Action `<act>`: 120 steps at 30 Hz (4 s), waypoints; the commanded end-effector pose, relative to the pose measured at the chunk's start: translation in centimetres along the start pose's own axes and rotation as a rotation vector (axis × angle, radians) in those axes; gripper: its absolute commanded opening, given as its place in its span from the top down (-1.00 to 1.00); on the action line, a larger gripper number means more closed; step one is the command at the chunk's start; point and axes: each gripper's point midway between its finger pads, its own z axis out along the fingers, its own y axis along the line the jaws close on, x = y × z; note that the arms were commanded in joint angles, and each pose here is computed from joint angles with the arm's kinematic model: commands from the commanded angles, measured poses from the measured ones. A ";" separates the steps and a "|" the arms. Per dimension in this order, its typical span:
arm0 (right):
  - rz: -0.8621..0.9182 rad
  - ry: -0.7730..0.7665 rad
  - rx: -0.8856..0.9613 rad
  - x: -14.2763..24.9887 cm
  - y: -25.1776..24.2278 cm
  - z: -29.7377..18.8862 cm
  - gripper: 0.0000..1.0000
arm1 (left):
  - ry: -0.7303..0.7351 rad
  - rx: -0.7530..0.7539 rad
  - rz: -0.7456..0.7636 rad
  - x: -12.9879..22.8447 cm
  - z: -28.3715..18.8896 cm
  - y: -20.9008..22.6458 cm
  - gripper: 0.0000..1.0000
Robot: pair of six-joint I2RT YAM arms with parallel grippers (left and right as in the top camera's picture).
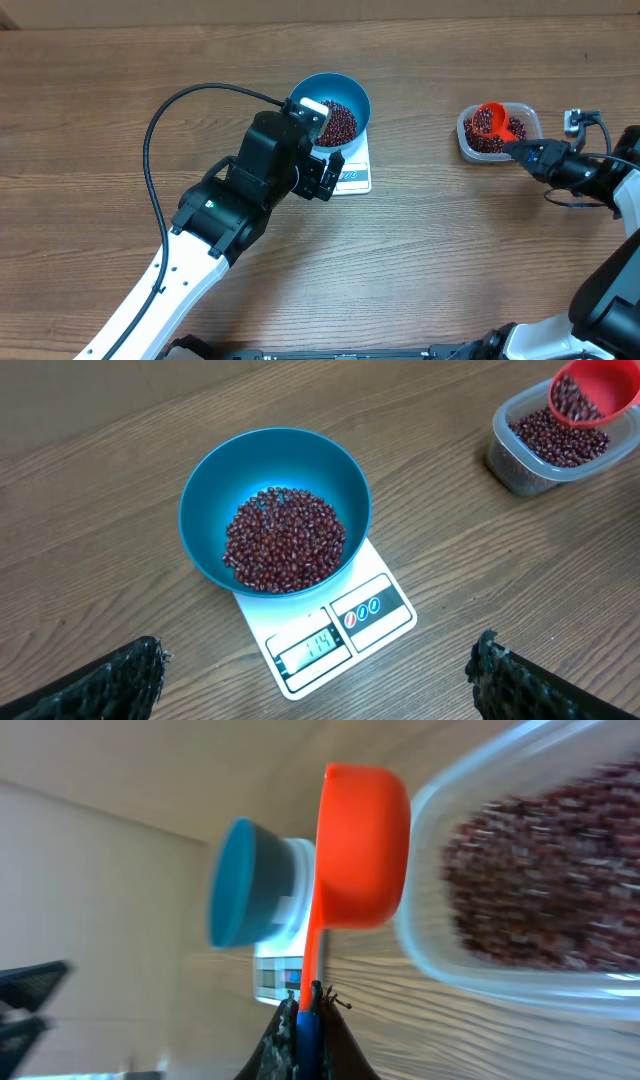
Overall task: Scoop item into bowl and weigh 150g on scale
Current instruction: 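Lift the filled scoop and carry it left toward the blue bowl, then tip the scoop over the blue bowl with the right gripper to pour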
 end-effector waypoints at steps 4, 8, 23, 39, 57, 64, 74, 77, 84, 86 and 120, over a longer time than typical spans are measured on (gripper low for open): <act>0.034 -0.019 -0.223 -0.3 4.1 0.0 0.92 | -0.019 0.009 0.007 -0.9 -0.3 -0.1 -0.99; 0.060 0.034 -0.244 0.8 5.1 1.2 0.92 | -0.019 0.009 0.007 -0.9 -0.3 -0.1 -0.99; -0.058 0.272 -0.365 5.7 10.8 7.9 0.92 | -0.019 0.009 0.007 -0.9 -0.3 -0.1 -0.99; -0.173 0.276 -0.367 3.9 14.1 13.1 0.92 | -0.019 0.009 0.007 -0.9 -0.3 -0.1 -0.99; -0.813 0.137 -0.154 4.1 14.5 19.7 0.92 | -0.019 0.009 0.007 -0.9 -0.2 -0.1 -0.99; -1.006 0.127 -0.133 4.3 14.4 20.3 0.92 | -0.019 0.009 0.007 -0.9 -0.3 -0.1 -1.00; -1.146 0.121 -0.143 4.4 14.4 20.3 0.92 | -0.019 0.009 0.007 -0.9 -0.3 -0.1 -0.99; -1.189 0.118 -0.147 4.4 14.4 20.3 0.92 | -0.018 0.009 0.008 -0.9 -0.2 -0.1 -0.99; -1.216 0.117 -0.147 4.4 14.3 20.3 0.92 | -0.019 0.009 0.007 -0.9 -0.3 -0.1 -0.99; -1.216 0.116 -0.145 4.3 14.3 20.3 0.92 | -0.019 0.009 0.007 -0.9 -0.3 -0.1 -1.00; -1.243 0.116 -0.147 4.4 14.3 20.3 0.92 | -0.019 0.009 0.007 -0.9 -0.3 -0.1 -1.00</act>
